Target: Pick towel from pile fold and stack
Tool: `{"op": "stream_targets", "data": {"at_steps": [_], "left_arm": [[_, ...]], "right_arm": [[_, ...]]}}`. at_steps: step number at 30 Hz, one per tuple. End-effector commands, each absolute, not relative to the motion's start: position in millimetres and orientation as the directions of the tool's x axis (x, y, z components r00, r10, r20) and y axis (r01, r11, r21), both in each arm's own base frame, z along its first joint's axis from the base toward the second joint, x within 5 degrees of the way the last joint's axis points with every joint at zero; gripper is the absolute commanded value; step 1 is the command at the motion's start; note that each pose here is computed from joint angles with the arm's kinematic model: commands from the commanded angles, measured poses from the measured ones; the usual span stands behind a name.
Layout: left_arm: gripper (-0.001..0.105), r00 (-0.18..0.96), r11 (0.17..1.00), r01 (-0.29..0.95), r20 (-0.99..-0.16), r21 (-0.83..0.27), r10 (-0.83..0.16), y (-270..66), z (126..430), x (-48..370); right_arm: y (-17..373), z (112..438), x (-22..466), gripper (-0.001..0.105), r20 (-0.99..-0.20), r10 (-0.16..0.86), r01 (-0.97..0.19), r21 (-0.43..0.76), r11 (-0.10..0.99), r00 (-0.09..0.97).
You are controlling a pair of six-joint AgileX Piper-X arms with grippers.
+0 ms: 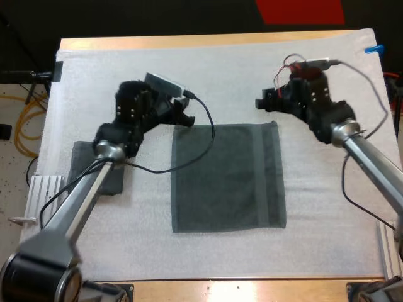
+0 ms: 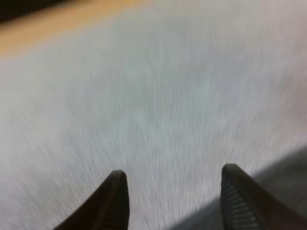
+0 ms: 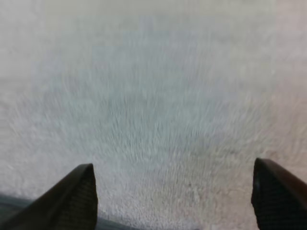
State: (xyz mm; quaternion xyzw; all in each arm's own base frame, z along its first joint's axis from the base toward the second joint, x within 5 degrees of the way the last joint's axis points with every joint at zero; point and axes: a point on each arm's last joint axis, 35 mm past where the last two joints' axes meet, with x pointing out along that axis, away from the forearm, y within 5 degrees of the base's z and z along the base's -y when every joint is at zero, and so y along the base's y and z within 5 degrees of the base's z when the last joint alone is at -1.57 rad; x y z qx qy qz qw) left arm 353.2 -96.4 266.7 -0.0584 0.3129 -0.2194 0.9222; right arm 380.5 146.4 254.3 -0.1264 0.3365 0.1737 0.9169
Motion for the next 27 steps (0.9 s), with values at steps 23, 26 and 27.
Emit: {"op": "stream_targets", "data": {"at_steps": [23,26,27], "left_arm": [[0.043,0.743,0.917,0.321,-0.537,-0.238,-0.400,-42,407,139],[0.043,0.721,0.919,0.311,-0.570,-0.242,-0.394,-36,406,115],[0.043,0.720,0.919,0.311,-0.571,-0.242,-0.394,-35,406,111]], "right_arm": [[64,421,172,0.065,-0.656,0.232,-0.351,-0.054,0.935,0.718],[58,415,153,0.065,-0.679,0.241,-0.354,-0.029,0.935,0.693],[56,413,148,0.065,-0.684,0.246,-0.356,-0.022,0.934,0.687]]}}
